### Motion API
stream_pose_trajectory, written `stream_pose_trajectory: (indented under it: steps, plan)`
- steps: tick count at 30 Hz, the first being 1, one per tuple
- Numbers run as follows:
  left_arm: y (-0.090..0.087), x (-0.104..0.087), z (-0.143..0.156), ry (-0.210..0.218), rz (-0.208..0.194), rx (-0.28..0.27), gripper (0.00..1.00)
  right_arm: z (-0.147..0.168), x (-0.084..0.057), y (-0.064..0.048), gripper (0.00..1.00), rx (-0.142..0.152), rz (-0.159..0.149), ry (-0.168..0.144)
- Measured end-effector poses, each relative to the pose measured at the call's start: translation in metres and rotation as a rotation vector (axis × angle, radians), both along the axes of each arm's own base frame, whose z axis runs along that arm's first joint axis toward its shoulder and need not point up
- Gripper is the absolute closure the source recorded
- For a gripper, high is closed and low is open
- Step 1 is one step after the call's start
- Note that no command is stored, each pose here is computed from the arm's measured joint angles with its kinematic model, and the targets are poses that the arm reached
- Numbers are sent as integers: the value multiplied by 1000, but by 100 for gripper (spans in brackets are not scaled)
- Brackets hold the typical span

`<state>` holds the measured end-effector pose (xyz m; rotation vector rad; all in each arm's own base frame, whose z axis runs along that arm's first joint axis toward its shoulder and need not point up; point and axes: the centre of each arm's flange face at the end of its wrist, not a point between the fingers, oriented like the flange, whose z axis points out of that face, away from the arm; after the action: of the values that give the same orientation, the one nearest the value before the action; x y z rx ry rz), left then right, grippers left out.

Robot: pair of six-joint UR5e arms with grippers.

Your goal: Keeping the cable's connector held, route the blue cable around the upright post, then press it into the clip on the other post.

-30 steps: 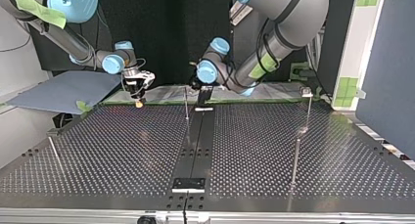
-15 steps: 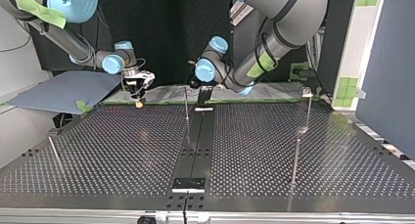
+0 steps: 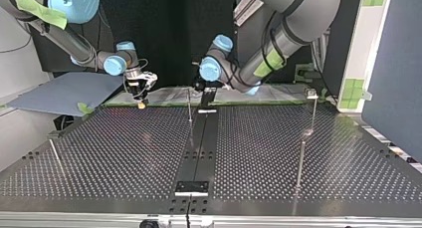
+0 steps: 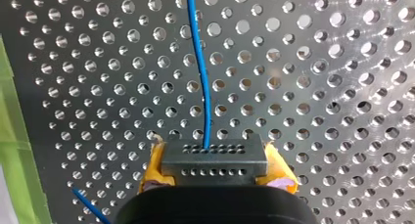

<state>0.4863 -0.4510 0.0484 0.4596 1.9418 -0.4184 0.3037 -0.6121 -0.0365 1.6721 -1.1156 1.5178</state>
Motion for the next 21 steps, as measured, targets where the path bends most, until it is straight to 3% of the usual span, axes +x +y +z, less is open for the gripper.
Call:
stream_pose_trajectory:
  steps: [8, 17, 21]
  plan:
    - [8, -18, 29, -46, 77, -45, 0, 0, 0, 0, 100, 2, -1, -1]
    - [32, -43, 53, -11, 191, -78, 0, 0, 0, 0, 100, 7, -2, -4]
    - [43, -58, 61, 9, 225, -47, 0, 0, 0, 0, 100, 9, -3, -9]
